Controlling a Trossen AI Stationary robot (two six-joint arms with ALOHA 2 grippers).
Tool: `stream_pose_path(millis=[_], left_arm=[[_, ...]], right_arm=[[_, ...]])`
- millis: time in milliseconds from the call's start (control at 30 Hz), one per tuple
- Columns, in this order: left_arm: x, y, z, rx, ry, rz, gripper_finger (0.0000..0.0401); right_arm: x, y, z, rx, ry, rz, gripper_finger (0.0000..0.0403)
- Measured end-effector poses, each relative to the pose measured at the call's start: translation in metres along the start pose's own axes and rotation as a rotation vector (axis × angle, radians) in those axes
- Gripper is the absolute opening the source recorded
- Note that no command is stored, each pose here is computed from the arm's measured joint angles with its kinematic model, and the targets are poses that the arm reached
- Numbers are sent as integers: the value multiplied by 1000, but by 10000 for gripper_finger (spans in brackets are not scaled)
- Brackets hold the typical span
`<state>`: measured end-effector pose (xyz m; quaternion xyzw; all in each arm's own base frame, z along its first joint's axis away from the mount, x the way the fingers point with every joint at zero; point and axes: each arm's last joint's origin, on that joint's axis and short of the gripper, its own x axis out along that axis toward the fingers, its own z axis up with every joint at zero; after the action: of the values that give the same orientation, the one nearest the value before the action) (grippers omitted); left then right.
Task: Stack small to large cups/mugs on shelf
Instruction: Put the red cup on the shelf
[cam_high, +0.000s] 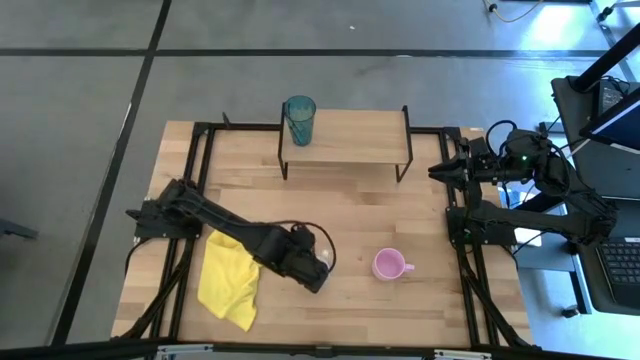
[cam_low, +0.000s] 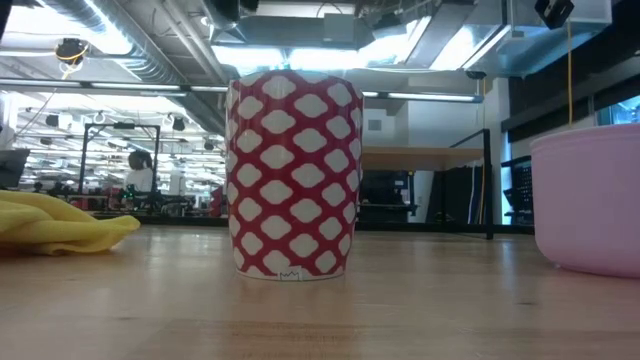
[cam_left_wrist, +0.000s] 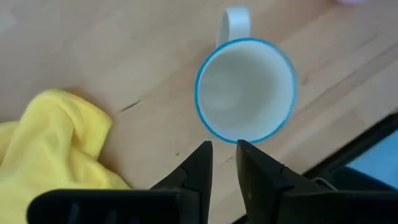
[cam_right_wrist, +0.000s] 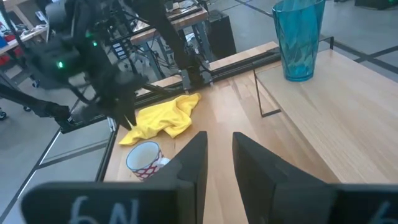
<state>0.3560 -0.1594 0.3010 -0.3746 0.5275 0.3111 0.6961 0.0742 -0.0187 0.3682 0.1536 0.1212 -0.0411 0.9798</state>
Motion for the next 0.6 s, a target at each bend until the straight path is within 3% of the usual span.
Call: stream_pose_path(millis=[167, 400, 600], left_arm=[[15, 0, 0, 31, -47, 82, 66], [21, -3, 1, 47, -90, 95, 67], [21, -3, 2, -26, -52, 83, 91]], right_arm=[[0, 0, 0, 3, 1, 0, 77], [0, 0, 0, 7, 2, 0, 77], [0, 0, -2, 10, 15, -3, 77]])
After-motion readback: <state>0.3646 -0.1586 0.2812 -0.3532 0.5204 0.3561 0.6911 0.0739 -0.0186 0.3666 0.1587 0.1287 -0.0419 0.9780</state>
